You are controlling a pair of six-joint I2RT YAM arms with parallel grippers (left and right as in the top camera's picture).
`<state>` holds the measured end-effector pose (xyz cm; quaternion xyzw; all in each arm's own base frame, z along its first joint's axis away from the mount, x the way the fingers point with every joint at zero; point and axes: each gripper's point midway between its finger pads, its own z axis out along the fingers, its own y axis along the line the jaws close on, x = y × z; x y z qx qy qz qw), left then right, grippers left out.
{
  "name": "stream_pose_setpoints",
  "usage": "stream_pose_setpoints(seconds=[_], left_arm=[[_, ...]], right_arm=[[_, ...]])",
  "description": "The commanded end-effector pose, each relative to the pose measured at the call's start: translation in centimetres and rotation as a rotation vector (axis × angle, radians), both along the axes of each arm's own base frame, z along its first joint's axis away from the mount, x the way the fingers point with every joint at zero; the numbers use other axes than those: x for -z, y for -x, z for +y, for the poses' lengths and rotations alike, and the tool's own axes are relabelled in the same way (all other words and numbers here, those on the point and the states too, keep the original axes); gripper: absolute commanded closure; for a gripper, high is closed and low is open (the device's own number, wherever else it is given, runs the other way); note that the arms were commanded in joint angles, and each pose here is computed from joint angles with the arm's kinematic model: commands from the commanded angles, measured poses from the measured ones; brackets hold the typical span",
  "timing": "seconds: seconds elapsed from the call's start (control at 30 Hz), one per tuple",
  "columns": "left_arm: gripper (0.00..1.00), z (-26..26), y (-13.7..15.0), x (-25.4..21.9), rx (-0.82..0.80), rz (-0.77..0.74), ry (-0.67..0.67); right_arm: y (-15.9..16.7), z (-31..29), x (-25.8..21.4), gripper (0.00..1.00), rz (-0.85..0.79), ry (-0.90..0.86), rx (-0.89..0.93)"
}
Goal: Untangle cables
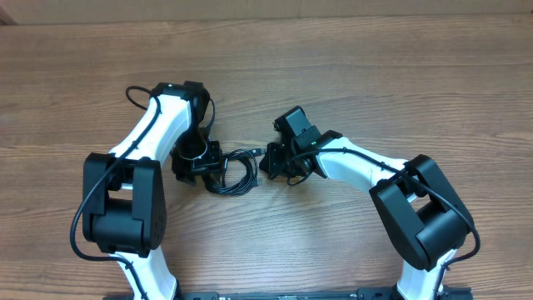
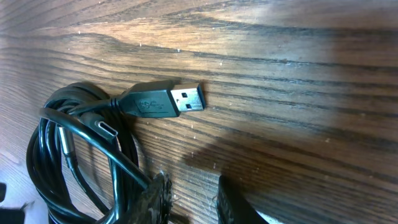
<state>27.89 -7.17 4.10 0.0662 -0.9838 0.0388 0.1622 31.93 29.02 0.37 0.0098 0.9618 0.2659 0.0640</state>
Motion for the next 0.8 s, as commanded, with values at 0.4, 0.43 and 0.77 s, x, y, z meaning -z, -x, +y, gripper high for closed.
stream_pose_setpoints(seconds=[0.4,0.43,0.77], left_arm=[[0.93,0.3,-0.6,3.8,-0.011,-0.078,-0.016],[0.95,0.3,-0.9,3.9,-0.008,-0.092,-0.013],[0.96,-0.1,-2.9,4.3,0.041,-0.184,0.014]], right_arm=[[-0.1,-0.4,-0.1,0.69,0.007,0.003,0.001],[-0.1,-0.4,-0.4,0.69,0.006,-0.001,0.001],[-0.1,-0.4,-2.0,0.68,-0.016,-0.011,0.002]])
